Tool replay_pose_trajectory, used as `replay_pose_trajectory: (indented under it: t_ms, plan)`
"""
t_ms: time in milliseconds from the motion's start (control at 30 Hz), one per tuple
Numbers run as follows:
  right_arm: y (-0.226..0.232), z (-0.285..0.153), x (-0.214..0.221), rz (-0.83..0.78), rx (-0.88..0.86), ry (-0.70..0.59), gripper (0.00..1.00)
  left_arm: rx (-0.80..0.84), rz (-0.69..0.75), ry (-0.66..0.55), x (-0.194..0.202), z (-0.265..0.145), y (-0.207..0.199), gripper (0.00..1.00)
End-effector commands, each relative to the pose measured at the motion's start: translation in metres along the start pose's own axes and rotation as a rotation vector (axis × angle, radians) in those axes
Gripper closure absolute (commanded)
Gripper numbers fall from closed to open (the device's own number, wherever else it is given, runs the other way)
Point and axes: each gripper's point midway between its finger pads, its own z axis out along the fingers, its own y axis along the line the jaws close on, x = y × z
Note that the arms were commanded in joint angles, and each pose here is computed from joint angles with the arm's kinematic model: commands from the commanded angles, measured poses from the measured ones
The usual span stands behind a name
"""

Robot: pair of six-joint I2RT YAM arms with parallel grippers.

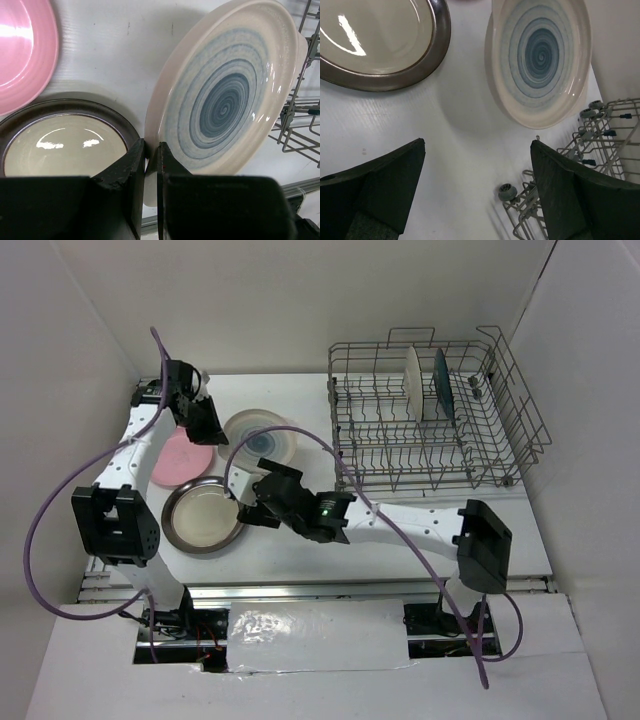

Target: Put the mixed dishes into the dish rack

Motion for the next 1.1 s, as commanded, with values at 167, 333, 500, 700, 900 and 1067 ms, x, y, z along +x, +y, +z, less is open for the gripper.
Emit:
replay_pose_trajectory:
  t_ms: [167, 333, 500, 700, 900, 1067]
  plan:
    - [-0.008, 0.035, -0.026, -0.126, 0.151, -0.059, 0.06, 0.178, 0.054, -0.122, -0.019, -0.051, -0.037, 1.0]
    - [-0.011, 0.06, -0.025, -0.192, 0.232, -0.072, 0.06, 0.198, 0.062, -0.116, -0.015, -0.057, -0.037, 1.0]
    - [-0.018, 0.078, -0.026, -0.213, 0.308, -0.089, 0.09, 0.215, 0.078, -0.108, -0.01, -0.06, -0.038, 1.0]
    - [-0.035, 0.088, -0.026, -0.211, 0.337, -0.089, 0.13, 0.232, 0.088, -0.093, -0.003, -0.059, -0.037, 1.0]
    - [-0.046, 0.093, -0.019, -0.203, 0.355, -0.073, 0.17, 0.243, 0.097, -0.093, -0.002, -0.061, -0.039, 1.0]
    - [-0.048, 0.095, -0.012, -0.199, 0.35, -0.066, 0.22, 0.237, 0.084, -0.11, -0.007, -0.065, -0.032, 1.0]
